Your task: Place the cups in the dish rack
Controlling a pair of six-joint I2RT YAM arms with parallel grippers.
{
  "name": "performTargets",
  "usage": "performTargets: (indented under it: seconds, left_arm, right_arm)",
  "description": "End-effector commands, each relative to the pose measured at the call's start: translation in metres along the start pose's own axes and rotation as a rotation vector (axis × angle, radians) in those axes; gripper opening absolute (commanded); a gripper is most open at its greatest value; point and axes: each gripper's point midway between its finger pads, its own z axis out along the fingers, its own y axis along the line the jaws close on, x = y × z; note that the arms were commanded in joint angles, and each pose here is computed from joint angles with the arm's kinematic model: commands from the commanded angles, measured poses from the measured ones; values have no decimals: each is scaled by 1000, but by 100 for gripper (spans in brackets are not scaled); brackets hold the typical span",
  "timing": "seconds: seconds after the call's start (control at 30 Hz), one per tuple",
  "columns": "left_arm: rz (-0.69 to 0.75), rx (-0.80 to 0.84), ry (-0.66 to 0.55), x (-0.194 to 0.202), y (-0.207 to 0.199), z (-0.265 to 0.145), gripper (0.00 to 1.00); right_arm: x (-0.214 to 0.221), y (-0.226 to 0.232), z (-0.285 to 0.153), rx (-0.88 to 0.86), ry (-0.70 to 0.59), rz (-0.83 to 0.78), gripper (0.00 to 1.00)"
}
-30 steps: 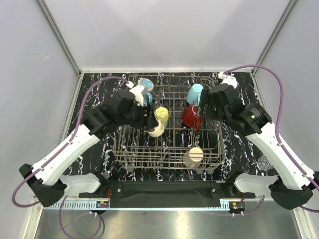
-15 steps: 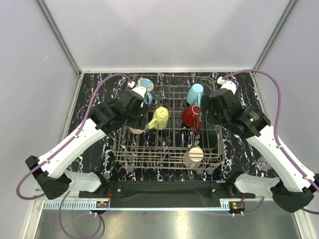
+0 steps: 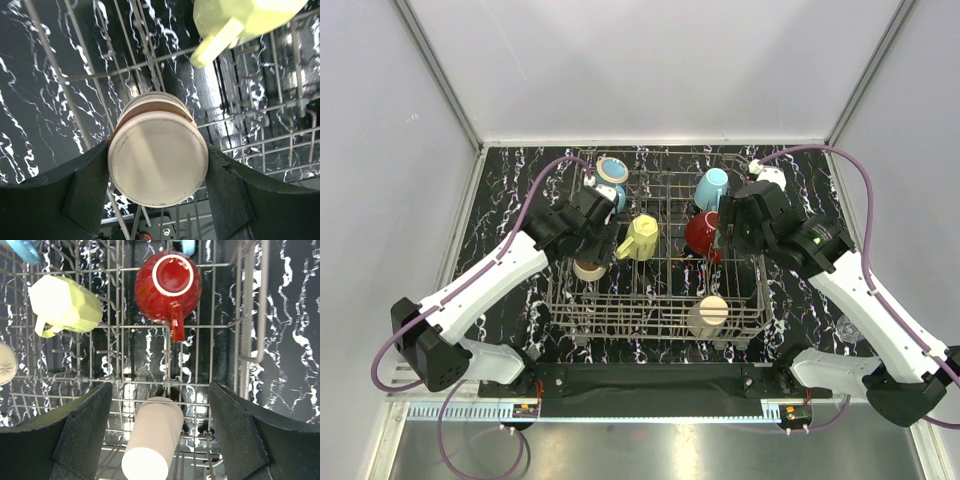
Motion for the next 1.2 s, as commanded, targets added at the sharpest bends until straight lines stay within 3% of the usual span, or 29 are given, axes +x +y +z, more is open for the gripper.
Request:
performTargets:
  seconds: [0.0, 0.33, 0.4, 0.5, 0.6, 0.73, 0.77, 0.8, 0.97, 1.17]
  left_arm:
    - [-7, 47, -17, -2, -10, 9, 0]
    - [-36, 56, 19, 12, -12, 33, 0]
    - [-46, 66, 22, 15, -12, 35, 26]
    - [-49, 90, 7, 14, -15, 34, 54]
    - [-49, 62, -7, 14, -8, 31, 66]
    - [-33, 94, -26, 11, -11, 24, 71]
    - [-24, 114, -28, 9, -14, 22, 76]
    - [-18, 127, -20, 10, -16, 21, 92]
    - [-16, 125, 8, 19, -16, 27, 94]
    - [-54, 107, -73, 4, -8, 9, 96]
  right_arm:
    - [-6, 12, 3, -51, -23, 39, 85]
    - [0, 26, 11, -100, 16, 45, 85]
    - [2, 35, 12, -141, 36, 40, 85]
    - [6, 40, 16, -147, 75, 29, 85]
    - [4, 41, 17, -137, 79, 29, 85]
    - [-3, 44, 16, -142, 64, 36, 86]
    - [-4, 46, 16, -148, 66, 36, 86]
    - [-6, 49, 18, -149, 73, 27, 86]
    - [-10, 51, 20, -133, 90, 11, 86]
    - [-10, 52, 22, -135, 87, 35, 86]
